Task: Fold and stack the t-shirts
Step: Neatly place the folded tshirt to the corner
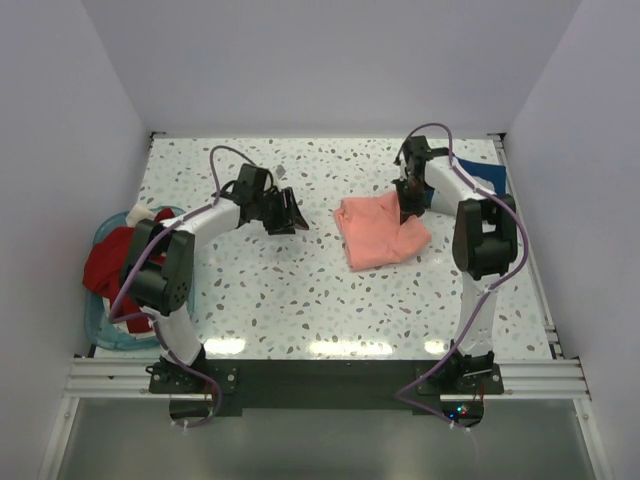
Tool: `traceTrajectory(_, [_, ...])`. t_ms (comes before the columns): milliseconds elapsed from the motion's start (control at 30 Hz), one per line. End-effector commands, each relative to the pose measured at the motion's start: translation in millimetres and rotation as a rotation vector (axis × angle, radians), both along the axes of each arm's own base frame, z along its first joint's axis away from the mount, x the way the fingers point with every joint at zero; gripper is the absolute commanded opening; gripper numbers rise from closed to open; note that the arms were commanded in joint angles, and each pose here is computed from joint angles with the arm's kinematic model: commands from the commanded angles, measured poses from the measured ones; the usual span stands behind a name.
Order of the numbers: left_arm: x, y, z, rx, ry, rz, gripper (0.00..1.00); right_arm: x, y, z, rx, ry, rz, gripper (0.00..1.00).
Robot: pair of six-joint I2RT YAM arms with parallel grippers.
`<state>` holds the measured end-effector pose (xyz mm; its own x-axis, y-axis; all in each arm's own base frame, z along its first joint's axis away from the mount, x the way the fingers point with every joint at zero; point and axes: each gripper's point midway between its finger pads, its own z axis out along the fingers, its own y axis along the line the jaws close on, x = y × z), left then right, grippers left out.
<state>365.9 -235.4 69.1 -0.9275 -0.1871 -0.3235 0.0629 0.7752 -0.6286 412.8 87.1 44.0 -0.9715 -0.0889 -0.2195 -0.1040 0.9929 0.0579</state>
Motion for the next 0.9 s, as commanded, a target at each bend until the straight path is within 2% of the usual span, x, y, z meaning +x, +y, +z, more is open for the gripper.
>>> traceTrajectory(0, [15, 11, 41, 0.015, -0.106, 0.0, 0.54, 6, -21, 32, -0.142, -0.063, -0.03, 0.0])
traceTrajectory(233, [14, 12, 46, -0.001, -0.119, -0.058, 0.54, 13, -19, 26, -0.174, -0.051, -0.12, 0.0])
traceTrajectory(567, [14, 2, 36, -0.082, -0.088, -0.156, 0.54, 72, -27, 64, -0.262, -0.192, -0.254, 0.0])
traceTrajectory(867, [27, 13, 27, -0.104, -0.071, -0.113, 0.54, 96, -48, 97, -0.353, -0.301, -0.305, 0.0])
